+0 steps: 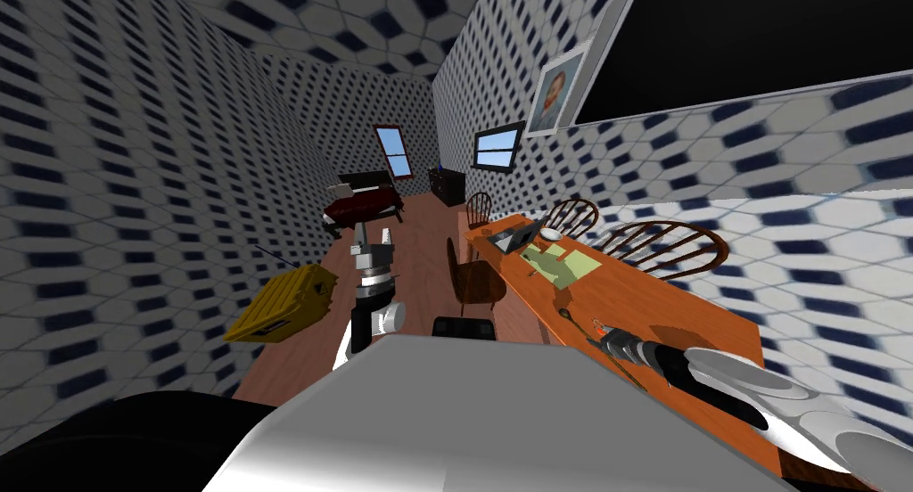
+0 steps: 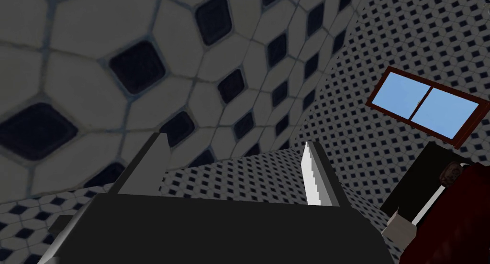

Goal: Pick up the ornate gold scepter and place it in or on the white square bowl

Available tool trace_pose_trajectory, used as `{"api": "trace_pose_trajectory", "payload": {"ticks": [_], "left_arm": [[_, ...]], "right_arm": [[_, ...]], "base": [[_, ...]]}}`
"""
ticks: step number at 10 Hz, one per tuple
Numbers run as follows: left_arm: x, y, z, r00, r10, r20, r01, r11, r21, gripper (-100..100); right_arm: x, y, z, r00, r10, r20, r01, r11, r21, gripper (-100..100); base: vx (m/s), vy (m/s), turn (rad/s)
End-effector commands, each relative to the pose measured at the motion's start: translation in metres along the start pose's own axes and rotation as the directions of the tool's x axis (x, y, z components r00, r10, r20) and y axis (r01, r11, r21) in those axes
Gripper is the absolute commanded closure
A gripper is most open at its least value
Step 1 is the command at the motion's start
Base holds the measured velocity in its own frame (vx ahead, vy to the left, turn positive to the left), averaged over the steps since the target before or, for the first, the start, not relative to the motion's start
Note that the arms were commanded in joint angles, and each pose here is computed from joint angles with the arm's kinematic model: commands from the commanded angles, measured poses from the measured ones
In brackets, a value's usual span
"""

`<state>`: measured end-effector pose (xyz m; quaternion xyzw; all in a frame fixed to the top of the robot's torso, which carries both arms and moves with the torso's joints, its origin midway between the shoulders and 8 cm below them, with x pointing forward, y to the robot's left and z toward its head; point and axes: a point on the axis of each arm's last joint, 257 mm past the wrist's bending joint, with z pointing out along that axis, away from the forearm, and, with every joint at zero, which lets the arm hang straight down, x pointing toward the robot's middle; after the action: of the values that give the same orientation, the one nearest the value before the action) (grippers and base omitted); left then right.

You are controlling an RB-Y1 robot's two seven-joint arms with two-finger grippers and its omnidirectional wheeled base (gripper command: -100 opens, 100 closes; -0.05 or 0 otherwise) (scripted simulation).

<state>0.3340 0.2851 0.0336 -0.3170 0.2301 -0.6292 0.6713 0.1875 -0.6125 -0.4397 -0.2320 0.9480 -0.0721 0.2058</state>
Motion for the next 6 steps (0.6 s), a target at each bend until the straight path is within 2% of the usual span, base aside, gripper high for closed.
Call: {"api": "trace_pose_trajectory", "payload": {"ticks": [1, 3, 6], "left_arm": [[0.0, 0.0, 0.0, 1.0, 0.0, 0.0, 0.0, 1.0, 0.0, 0], [0.0, 0.0, 0.0, 1.0, 0.0, 0.0, 0.0, 1.0, 0.0, 0], [0.0, 0.0, 0.0, 1.0, 0.0, 0.0, 0.0, 1.0, 0.0, 0]], "right_arm": [[0.015, -0.032, -0.013, 0.998, -0.042, -0.043, 0.044, 0.997, 0.062, -100], [0.019, -0.04, -0.016, 0.997, -0.053, -0.057, 0.057, 0.995, 0.08, -100], [0.045, -0.073, -0.035, 0.985, -0.102, -0.138, 0.122, 0.982, 0.145, -100]], "base": [[-0.031, 0.099, 0.251], [-0.029, 0.06, 0.149], [-0.058, 0.088, 0.235]]}}
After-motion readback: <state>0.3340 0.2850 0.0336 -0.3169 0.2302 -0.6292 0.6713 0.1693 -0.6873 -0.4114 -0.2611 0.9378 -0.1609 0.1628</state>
